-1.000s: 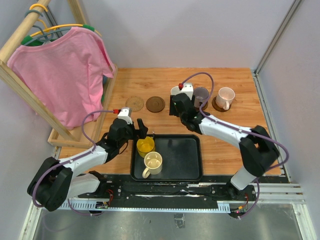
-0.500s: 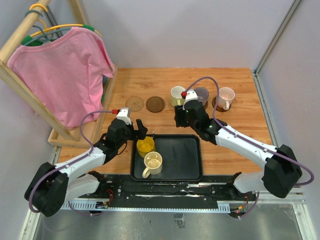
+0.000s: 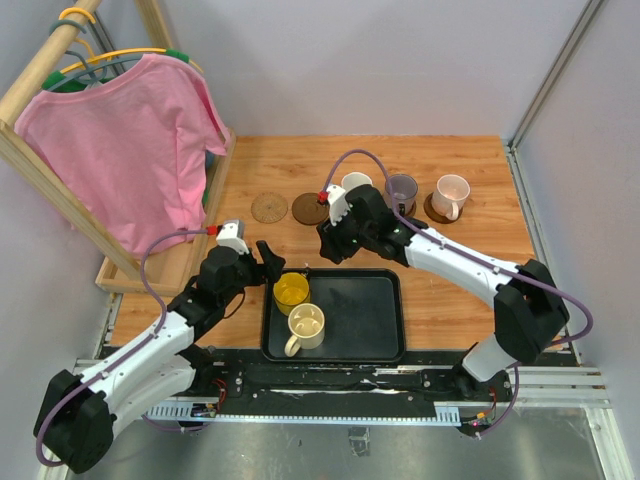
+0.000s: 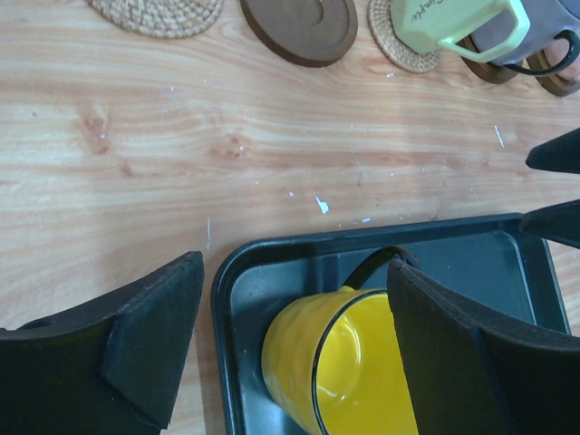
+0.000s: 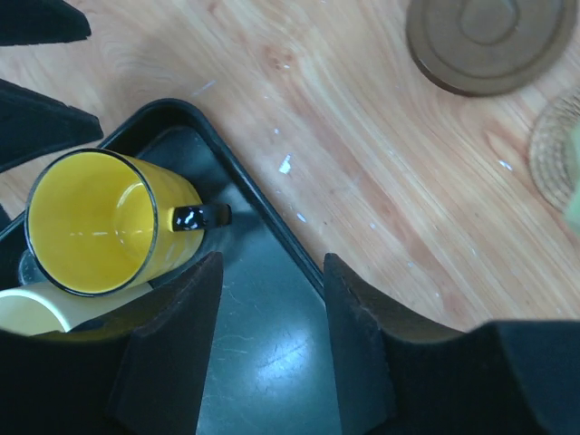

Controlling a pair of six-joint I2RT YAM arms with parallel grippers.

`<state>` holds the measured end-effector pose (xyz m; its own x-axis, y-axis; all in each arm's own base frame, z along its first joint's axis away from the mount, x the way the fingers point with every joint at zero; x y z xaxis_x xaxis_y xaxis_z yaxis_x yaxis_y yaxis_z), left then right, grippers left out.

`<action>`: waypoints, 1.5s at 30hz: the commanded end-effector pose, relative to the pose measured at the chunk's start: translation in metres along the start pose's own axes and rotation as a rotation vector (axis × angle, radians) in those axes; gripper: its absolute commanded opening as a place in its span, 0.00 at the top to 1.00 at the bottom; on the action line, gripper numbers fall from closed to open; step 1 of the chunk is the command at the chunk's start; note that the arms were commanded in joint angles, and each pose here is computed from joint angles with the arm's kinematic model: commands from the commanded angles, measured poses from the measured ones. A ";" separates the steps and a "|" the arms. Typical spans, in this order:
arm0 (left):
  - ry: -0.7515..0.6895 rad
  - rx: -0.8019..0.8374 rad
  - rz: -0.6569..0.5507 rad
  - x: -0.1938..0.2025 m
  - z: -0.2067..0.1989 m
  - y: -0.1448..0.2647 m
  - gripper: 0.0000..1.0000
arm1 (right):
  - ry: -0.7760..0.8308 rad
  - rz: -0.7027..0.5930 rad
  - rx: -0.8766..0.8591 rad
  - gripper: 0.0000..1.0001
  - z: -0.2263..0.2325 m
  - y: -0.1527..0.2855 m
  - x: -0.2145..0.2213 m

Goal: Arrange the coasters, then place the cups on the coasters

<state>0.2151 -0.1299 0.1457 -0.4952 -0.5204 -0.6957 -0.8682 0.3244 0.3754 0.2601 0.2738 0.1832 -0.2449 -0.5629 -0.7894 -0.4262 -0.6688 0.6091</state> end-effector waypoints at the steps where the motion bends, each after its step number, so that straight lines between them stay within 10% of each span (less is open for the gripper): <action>1: 0.048 -0.062 0.043 0.012 0.011 0.012 0.16 | 0.091 -0.002 -0.203 0.52 0.015 -0.010 -0.011; 17: 0.127 0.018 0.175 0.038 0.007 0.034 0.86 | 0.069 -0.011 -0.404 0.86 0.022 -0.066 -0.034; 23: 0.127 0.030 0.201 0.041 0.005 0.035 0.85 | 0.065 0.027 -0.427 0.99 0.026 -0.077 -0.026; 31: 0.125 0.041 0.221 0.045 0.004 0.035 0.58 | 0.059 0.072 -0.450 0.99 0.031 -0.083 -0.011; 45: 0.097 0.010 0.235 0.052 0.009 0.019 0.62 | 0.049 0.134 -0.499 0.99 0.044 -0.078 0.006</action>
<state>0.1684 -0.1397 0.1087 -0.6965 -0.5119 -0.5028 -0.7155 0.4423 0.5408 0.2662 0.3465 0.1326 -0.2268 -0.6491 -0.7261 0.0299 -0.7498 0.6610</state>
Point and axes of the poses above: each gripper's point midway between its finger pads, its own y axis back along the fingers, its own z axis along the line the jaws close on, x = y × z, the point moved 6 cm from there along y, back along the fingers, and after that the axes turned 15 degrees about y, right-handed, at the moved point
